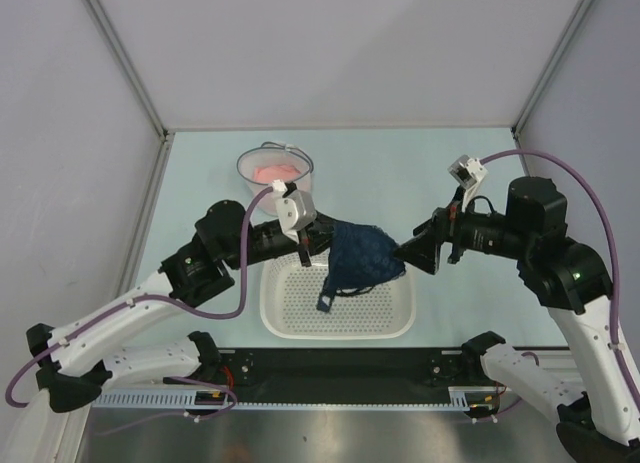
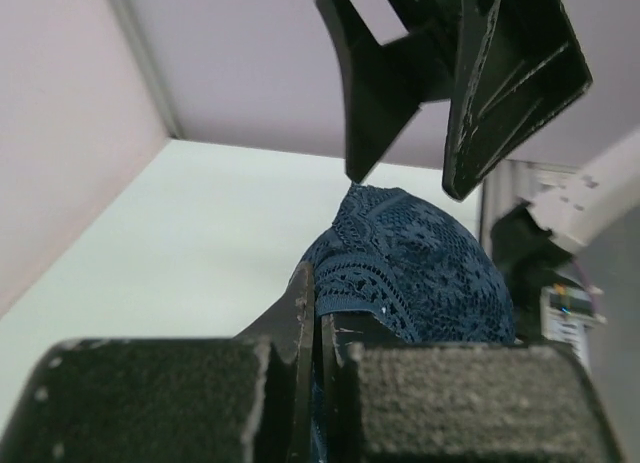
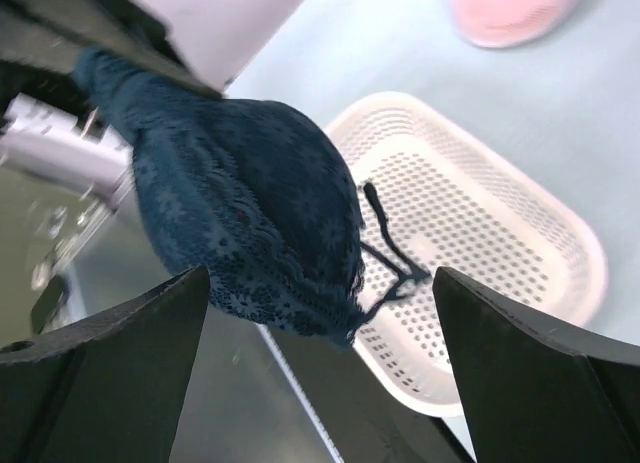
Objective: Place the bra in the laundry bag and zip it closed
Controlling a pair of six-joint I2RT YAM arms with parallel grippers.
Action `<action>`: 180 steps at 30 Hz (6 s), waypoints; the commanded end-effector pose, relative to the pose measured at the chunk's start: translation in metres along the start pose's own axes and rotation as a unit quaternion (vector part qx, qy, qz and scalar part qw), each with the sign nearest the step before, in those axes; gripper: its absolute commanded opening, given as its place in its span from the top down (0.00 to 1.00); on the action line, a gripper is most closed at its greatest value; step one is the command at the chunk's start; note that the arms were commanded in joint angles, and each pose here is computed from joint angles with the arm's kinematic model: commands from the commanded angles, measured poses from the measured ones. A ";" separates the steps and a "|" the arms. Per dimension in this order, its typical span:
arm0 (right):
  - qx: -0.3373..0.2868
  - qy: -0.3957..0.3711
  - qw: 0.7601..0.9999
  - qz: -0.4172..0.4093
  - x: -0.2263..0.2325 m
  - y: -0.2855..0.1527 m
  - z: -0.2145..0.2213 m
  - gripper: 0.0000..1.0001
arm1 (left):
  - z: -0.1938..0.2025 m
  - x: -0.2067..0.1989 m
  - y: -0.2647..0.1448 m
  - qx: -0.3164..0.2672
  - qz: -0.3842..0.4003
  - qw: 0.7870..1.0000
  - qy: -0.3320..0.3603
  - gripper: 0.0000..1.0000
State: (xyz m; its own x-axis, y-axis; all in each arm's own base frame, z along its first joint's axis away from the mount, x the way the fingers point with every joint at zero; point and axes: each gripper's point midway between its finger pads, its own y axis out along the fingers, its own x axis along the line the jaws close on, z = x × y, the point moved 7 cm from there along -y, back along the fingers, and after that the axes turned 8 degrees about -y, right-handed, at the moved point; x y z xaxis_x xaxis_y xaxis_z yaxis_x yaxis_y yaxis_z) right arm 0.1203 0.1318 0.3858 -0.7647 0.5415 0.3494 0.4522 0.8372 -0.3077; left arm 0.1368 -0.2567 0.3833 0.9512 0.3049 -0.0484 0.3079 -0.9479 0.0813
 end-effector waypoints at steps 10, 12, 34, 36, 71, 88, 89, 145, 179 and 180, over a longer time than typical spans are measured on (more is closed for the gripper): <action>-0.011 -0.035 0.962 -0.270 0.051 0.007 -0.001 0.00 | -0.013 -0.045 -0.013 0.134 0.156 0.966 -0.154 1.00; -0.005 -0.027 0.956 -0.291 0.056 0.013 -0.001 0.00 | -0.016 -0.046 -0.013 0.133 0.159 0.965 -0.160 1.00; 0.068 0.015 0.949 -0.307 0.061 0.063 0.038 0.47 | -0.033 -0.046 -0.009 0.139 0.204 0.951 -0.184 0.99; 0.067 0.022 0.952 -0.299 0.058 0.063 0.039 0.68 | -0.031 -0.037 -0.012 0.144 0.180 0.954 -0.192 0.85; -0.139 0.193 0.934 -0.266 -0.001 0.048 -0.037 0.87 | -0.025 -0.003 -0.065 0.051 0.086 0.847 -0.523 0.07; -0.084 0.177 0.930 -0.311 0.012 0.030 -0.047 0.87 | -0.004 -0.013 -0.049 0.115 0.201 0.853 -0.467 0.00; -0.083 0.179 0.929 -0.314 0.012 0.031 -0.047 0.87 | -0.004 -0.013 -0.046 0.117 0.205 0.852 -0.467 0.00; 0.014 0.163 0.914 -0.372 0.036 0.061 -0.029 0.87 | -0.008 -0.034 -0.027 0.166 0.251 0.833 -0.464 0.00; 0.091 0.257 0.940 -0.203 0.021 0.045 0.075 0.00 | -0.006 -0.001 -0.052 0.155 0.171 0.955 -0.186 1.00; 0.073 0.246 0.938 -0.234 0.024 0.049 0.073 0.00 | -0.008 -0.003 -0.052 0.154 0.185 0.953 -0.187 1.00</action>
State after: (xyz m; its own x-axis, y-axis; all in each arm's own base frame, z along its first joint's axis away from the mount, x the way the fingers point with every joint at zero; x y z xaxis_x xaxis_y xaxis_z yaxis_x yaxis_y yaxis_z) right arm 0.0968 0.1710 0.3033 -0.5234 0.2883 0.8018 0.1170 0.9564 -0.2676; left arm 0.1180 -0.2105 0.3735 0.8154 0.0227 -0.5785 -0.0818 -0.9847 -0.1541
